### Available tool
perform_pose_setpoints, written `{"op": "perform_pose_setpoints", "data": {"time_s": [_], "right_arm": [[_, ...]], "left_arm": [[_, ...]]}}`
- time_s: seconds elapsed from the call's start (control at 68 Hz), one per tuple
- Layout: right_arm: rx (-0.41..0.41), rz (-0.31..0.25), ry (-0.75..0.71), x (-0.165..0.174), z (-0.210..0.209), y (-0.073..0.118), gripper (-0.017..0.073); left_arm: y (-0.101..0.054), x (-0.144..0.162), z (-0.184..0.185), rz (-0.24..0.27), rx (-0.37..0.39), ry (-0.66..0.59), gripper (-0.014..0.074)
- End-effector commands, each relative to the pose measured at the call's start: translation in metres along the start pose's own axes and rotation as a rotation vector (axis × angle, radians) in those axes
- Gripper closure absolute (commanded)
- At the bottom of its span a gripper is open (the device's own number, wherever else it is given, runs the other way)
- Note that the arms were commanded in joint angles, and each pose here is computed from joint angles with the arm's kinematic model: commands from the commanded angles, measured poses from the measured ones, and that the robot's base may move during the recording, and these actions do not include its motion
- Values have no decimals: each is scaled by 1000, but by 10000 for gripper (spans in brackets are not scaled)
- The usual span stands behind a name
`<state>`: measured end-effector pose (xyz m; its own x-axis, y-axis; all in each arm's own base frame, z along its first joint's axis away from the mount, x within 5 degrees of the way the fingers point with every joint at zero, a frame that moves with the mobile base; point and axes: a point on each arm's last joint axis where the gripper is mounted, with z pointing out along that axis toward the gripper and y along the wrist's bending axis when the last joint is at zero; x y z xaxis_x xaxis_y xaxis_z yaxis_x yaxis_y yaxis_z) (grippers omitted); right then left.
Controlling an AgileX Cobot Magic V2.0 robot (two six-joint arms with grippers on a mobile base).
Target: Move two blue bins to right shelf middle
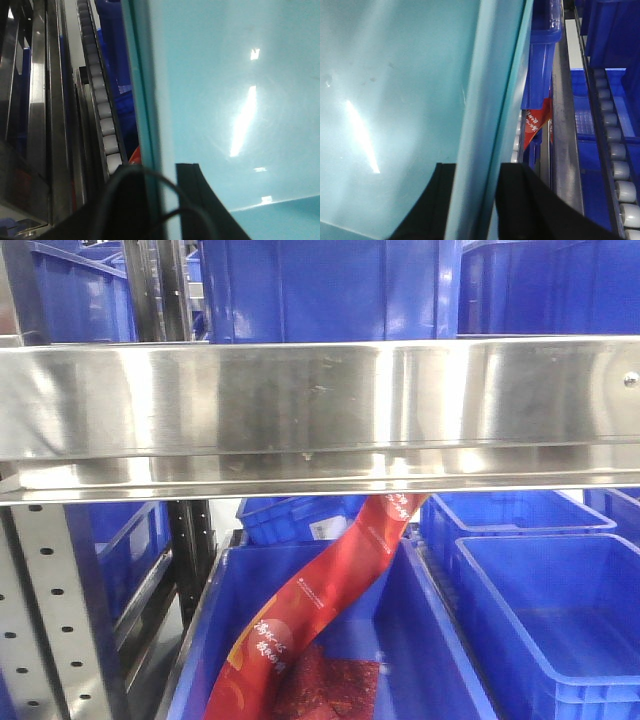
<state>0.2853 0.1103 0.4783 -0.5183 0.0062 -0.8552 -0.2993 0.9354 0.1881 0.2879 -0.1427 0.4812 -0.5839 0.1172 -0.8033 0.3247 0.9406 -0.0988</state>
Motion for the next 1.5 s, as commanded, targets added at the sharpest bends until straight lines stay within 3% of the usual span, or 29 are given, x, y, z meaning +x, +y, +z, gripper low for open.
{"op": "perform_pose_setpoints", "data": {"time_s": [0.0,1.014,1.205,1.485], "right_arm": [[-38,6,-179,-19,-14,5,713],[-36,6,-168,-18,-14,5,713],[19,-26,-97,-12,-5,-2,713],[87,-32,84,7,55,-16,713]], "left_arm": [[-8,-8,-15,-8,71,-84,704],[-10,-16,-17,-10,88,-177,704],[-10,-8,-8,-14,83,-74,704],[-10,12,48,-2,32,163,704]]}}
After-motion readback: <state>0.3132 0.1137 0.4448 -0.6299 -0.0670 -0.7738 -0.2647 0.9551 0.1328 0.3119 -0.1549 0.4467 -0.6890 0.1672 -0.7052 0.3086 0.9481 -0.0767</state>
